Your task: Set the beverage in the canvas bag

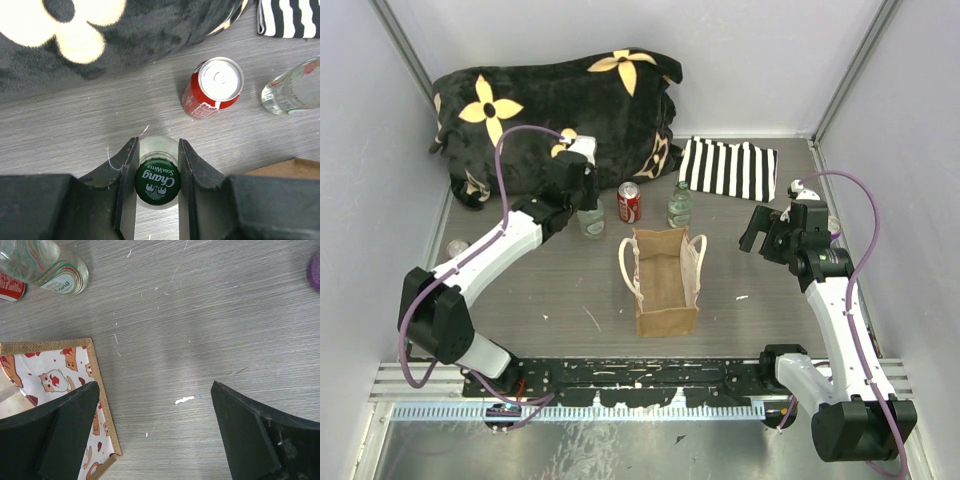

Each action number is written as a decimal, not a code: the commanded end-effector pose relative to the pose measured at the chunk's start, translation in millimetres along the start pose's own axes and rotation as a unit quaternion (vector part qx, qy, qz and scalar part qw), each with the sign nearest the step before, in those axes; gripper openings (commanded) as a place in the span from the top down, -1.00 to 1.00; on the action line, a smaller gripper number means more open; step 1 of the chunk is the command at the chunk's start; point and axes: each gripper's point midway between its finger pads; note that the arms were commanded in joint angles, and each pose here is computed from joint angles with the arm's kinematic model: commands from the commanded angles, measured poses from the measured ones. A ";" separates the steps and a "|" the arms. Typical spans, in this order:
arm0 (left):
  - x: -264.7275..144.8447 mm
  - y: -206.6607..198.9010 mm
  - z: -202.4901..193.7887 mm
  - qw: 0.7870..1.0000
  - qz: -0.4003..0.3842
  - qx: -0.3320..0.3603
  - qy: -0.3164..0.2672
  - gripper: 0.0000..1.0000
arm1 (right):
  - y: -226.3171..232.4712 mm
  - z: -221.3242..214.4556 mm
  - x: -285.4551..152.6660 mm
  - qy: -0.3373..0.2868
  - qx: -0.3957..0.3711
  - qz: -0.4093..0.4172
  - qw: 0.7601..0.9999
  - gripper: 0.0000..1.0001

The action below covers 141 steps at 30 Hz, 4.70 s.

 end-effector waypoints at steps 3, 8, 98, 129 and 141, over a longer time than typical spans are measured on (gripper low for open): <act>-49.3 -47.8 97.1 0.989 -0.093 -0.034 -0.109 1.00 | 5.3 16.8 -4.9 -0.037 0.006 0.011 0.999 -1.00; -71.3 -78.2 124.3 0.979 -0.156 -0.039 -0.123 1.00 | 5.8 17.1 -4.4 -0.038 0.007 0.013 0.999 -1.00; -26.3 -219.1 -70.3 0.971 -0.235 0.040 -0.002 1.00 | -2.8 0.5 -6.2 -0.028 0.002 -0.006 1.000 -1.00; -46.9 -216.6 -55.9 0.968 -0.234 0.083 -0.031 -0.88 | 4.1 22.3 -2.2 -0.043 0.000 0.008 0.999 -1.00; -54.3 -201.8 -28.4 0.970 -0.219 0.082 -0.059 -0.96 | 11.2 49.5 5.9 -0.058 -0.007 0.022 0.998 -1.00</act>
Point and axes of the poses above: each gripper's point midway between its finger pads, its own x axis out along the fingers, its own y axis along the line the jaws close on, z = x × y, and after that the axes turned 11 degrees about -x, right-handed
